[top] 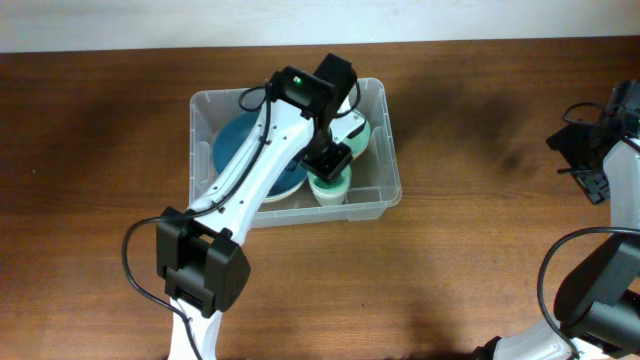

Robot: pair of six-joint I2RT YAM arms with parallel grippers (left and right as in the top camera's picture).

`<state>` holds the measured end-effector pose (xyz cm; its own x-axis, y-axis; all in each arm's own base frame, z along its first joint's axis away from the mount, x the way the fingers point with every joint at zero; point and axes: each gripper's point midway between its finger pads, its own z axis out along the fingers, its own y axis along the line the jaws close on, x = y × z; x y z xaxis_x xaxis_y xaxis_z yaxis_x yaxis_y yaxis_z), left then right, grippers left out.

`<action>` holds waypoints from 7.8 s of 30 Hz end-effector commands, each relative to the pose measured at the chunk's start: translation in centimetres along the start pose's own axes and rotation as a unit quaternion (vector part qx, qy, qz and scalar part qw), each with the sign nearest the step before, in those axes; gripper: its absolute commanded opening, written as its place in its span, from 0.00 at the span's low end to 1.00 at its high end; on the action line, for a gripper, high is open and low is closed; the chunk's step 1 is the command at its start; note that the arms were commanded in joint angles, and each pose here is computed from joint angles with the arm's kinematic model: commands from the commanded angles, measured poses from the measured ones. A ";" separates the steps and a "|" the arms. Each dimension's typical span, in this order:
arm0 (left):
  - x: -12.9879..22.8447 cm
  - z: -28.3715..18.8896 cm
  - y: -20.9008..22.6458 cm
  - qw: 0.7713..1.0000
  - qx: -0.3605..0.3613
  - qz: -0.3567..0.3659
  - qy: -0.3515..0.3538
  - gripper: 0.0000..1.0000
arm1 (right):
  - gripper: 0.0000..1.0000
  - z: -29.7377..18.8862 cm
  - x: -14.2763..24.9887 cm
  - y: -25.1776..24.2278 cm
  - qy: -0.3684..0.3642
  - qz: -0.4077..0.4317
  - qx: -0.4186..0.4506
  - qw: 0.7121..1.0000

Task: Pack container

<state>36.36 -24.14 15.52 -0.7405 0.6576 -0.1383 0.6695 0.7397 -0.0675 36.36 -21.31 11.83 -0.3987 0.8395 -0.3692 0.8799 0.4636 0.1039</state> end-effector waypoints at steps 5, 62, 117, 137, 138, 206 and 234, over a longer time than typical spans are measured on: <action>-2.6 -7.1 2.4 0.991 -0.051 -0.062 -0.104 0.66 | 0.99 0.3 0.1 -0.4 0.000 0.005 0.008 1.000; 12.5 -7.2 10.2 0.871 -0.181 -0.083 -0.448 1.00 | 0.99 0.3 0.1 -0.4 0.000 0.005 0.009 1.000; 22.9 -4.2 7.9 0.747 -0.281 -0.110 -0.592 1.00 | 0.99 0.3 0.1 -0.4 0.000 0.005 0.009 1.000; 22.9 -4.2 7.9 0.747 -0.281 -0.110 -0.592 1.00 | 0.99 0.3 0.1 -0.4 0.000 0.005 0.009 1.000; 22.9 -4.2 7.9 0.747 -0.281 -0.110 -0.592 1.00 | 0.99 0.3 0.1 -0.4 0.000 0.005 0.009 1.000; 22.9 -4.2 7.9 0.747 -0.281 -0.110 -0.592 1.00 | 0.99 -13.1 20.7 -0.1 -0.417 -0.280 -0.412 0.760; 22.9 -4.2 7.9 0.747 -0.281 -0.110 -0.592 1.00 | 0.99 -12.8 22.4 0.5 -0.419 -0.366 -0.408 0.724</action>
<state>24.41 -2.85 16.20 -0.0294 0.1797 -0.9833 0.1697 0.9703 0.1723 24.62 1.16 15.77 -0.0746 -0.0144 -0.9971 -0.0542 0.9985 -0.0104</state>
